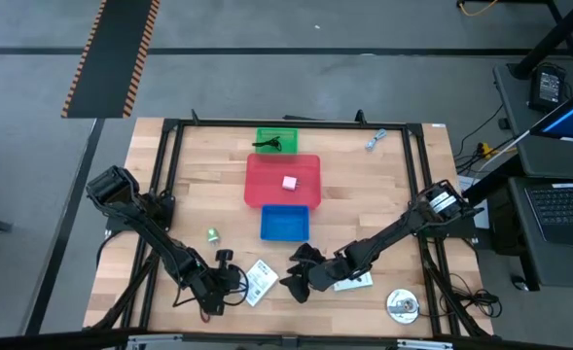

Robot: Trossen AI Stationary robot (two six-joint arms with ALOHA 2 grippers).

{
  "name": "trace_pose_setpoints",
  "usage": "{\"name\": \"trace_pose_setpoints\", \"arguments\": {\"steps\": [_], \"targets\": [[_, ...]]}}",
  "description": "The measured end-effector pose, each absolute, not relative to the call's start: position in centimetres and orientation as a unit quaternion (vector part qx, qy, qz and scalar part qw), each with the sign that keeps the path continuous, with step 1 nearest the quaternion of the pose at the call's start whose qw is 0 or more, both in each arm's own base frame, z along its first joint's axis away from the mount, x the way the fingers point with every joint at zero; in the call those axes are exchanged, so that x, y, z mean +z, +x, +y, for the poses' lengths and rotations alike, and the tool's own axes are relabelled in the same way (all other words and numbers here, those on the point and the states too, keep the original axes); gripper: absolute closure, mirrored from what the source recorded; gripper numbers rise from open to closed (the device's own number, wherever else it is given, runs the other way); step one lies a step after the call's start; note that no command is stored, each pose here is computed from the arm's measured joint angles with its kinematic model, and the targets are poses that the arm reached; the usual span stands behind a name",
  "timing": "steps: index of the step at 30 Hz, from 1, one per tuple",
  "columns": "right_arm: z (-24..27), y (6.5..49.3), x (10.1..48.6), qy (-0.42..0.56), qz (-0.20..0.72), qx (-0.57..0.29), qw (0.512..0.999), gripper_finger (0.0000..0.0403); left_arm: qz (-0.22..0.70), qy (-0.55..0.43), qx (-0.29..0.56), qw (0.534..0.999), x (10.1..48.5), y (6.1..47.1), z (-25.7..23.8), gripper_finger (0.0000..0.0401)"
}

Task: Pick and place items into bin
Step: Put the left white card reader box into the blue bin

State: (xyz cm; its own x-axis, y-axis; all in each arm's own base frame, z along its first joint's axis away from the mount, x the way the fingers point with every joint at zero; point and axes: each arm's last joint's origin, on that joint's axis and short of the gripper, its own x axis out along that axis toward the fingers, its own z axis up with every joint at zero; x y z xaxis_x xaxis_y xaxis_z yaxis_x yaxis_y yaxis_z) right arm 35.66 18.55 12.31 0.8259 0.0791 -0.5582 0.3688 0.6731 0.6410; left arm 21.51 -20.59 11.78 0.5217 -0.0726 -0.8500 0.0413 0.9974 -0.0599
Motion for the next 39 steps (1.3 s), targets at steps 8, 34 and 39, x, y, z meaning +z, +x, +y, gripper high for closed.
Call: {"name": "trace_pose_setpoints", "arguments": {"steps": [8, 34, 39], "targets": [[18.4, 36.3, 10.3, 0.399, 0.278, -0.086, 0.869, 0.0218, 0.487, -0.016, -0.033, 0.873, 11.8, 21.5, -20.6, 0.0398], [17.7, 37.3, 9.8, 0.422, 0.268, -0.058, 0.864, 0.0221, 0.485, -0.017, -0.033, 0.874, 11.8, 21.5, -20.6, 0.0398], [17.7, 37.3, 9.7, 0.432, 0.268, -0.061, 0.859, 0.0221, 0.485, -0.017, -0.033, 0.874, 11.8, 21.5, -20.6, 0.0398]]}}
